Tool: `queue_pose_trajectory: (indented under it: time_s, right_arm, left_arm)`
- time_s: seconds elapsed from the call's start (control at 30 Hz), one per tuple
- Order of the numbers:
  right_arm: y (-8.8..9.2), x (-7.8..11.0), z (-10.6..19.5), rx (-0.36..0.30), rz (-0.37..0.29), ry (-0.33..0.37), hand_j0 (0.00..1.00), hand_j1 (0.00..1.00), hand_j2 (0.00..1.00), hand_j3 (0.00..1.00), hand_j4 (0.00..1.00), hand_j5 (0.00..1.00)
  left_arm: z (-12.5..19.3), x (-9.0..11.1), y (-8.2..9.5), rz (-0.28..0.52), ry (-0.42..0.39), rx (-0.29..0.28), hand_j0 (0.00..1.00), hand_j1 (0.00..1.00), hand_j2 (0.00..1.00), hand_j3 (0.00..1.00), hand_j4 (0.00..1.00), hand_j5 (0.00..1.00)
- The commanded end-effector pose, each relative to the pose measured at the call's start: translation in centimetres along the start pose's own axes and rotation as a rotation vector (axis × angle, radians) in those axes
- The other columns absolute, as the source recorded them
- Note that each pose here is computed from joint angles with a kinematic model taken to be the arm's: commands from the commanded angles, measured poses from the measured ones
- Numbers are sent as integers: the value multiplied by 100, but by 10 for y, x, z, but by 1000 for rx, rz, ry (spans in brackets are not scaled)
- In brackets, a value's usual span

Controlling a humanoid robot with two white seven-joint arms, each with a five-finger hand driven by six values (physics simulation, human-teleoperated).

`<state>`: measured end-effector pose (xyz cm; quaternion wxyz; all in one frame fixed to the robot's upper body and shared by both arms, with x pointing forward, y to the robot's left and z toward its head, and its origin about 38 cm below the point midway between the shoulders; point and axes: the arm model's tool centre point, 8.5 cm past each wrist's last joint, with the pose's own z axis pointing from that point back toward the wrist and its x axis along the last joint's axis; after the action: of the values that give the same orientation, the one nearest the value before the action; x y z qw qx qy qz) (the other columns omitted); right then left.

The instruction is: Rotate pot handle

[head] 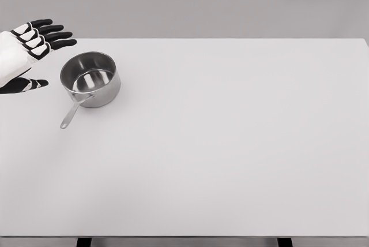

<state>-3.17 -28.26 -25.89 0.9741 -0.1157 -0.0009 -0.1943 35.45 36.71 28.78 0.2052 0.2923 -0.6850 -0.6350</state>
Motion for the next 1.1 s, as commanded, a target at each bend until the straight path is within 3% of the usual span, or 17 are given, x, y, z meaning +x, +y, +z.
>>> queue_pose_trajectory:
  time_s: [0.0, 0.23, 0.33, 0.4, 0.47, 0.73, 0.83, 1.0, 1.07]
  right_arm:
    - [0, 0, 0, -5, 4, 2, 100, 100, 100, 100, 100, 100]
    - [0, 1, 0, 1, -2, -4, 100, 100, 100, 100, 100, 100]
    - [0, 1, 0, 1, -3, -3, 100, 100, 100, 100, 100, 100]
    - [0, 0, 0, 1, -1, -2, 100, 100, 100, 100, 100, 100]
    - [0, 0, 0, 1, -3, -2, 100, 100, 100, 100, 100, 100]
    - [0, 1, 0, 1, -3, -3, 100, 100, 100, 100, 100, 100]
    - [3, 10, 0, 6, -11, -26, 100, 100, 100, 100, 100, 100]
    - [1, 3, 0, 4, -7, -6, 100, 100, 100, 100, 100, 100]
    - [2, 4, 0, 5, -5, -7, 100, 100, 100, 100, 100, 100]
  left_arm:
    - [0, 0, 1, 4, 0, 3, 100, 100, 100, 100, 100, 100]
    - [-4, 0, 7, -7, -9, 25, 100, 100, 100, 100, 100, 100]
    - [-16, 17, 6, 2, -65, 33, 100, 100, 100, 100, 100, 100]
    - [-36, 32, -9, 59, -117, 61, 100, 100, 100, 100, 100, 100]
    - [-66, 49, -12, 84, -201, 90, 100, 100, 100, 100, 100, 100]
    - [-75, 53, -10, 87, -224, 102, 100, 100, 100, 100, 100, 100]
    - [-83, 65, -25, 127, -255, 90, 100, 100, 100, 100, 100, 100]
    - [-85, 76, -44, 104, -279, 30, 100, 100, 100, 100, 100, 100]
    - [-91, 85, -52, 116, -295, 33, 100, 100, 100, 100, 100, 100]
